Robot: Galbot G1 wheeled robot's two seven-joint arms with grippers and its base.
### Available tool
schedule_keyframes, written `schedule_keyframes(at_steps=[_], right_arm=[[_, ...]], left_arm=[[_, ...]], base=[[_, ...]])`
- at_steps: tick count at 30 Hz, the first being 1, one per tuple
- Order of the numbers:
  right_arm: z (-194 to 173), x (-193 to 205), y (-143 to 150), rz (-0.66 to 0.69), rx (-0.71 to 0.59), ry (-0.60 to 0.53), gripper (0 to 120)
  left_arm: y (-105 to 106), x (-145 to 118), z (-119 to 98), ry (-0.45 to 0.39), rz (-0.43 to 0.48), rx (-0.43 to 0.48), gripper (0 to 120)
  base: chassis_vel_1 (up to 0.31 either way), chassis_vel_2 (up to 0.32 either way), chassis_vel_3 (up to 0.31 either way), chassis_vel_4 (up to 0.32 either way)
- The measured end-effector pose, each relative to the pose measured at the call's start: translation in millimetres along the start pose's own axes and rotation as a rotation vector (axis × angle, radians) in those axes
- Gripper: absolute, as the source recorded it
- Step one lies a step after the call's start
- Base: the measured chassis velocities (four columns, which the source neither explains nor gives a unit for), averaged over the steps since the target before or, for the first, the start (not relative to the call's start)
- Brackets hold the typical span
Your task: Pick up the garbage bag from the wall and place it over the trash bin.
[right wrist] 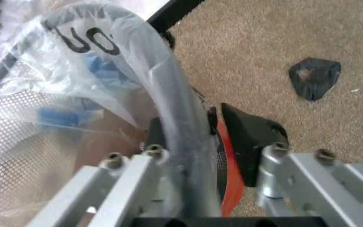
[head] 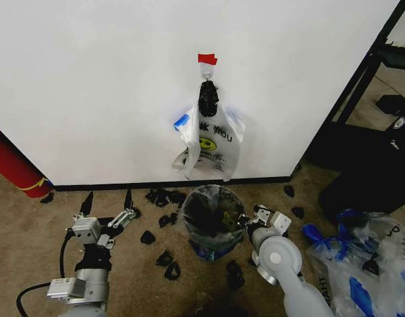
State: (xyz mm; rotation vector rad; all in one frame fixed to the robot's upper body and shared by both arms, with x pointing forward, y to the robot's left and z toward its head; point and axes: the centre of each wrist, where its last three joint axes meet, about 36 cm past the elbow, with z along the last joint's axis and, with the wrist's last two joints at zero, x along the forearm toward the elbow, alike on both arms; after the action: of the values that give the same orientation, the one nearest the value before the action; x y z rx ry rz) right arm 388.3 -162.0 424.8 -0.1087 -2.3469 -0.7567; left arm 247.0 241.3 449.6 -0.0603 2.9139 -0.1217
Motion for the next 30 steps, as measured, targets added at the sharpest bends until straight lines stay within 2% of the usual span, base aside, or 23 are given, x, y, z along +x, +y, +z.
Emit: schedule_keyframes(at_steps=[6, 8, 13, 15, 19, 30], right_arm=[[3, 0, -3, 0.001, 0.011, -0.006, 53], [3, 1, -4, -0.001, 0.014, -0.007, 54], [9, 1, -9, -0.026, 0.064, -0.037, 78], [9, 1, -11, -0.031, 0.073, -0.043, 81], [9, 2, -15, -0.040, 0.097, -0.070, 97], [16, -1, -24, -0.065, 0.116, -0.094, 100]], left_arm=[[-2, 1, 3, 0.009, -0.001, 0.008, 100], [-2, 1, 3, 0.009, -0.002, 0.008, 100], [-3, 1, 5, 0.014, -0.005, 0.013, 100], [-3, 1, 5, 0.014, -0.006, 0.013, 100], [-3, 2, 6, 0.018, -0.008, 0.013, 100], [-7, 4, 7, 0.021, 0.009, 0.005, 100]], base=[[0.000, 0.000, 0.000, 0.000], [0.000, 0.000, 0.000, 0.000], [0.000, 0.000, 0.000, 0.000], [0.000, 0.000, 0.000, 0.000], [0.000, 0.000, 0.000, 0.000], [0.000, 0.000, 0.000, 0.000]])
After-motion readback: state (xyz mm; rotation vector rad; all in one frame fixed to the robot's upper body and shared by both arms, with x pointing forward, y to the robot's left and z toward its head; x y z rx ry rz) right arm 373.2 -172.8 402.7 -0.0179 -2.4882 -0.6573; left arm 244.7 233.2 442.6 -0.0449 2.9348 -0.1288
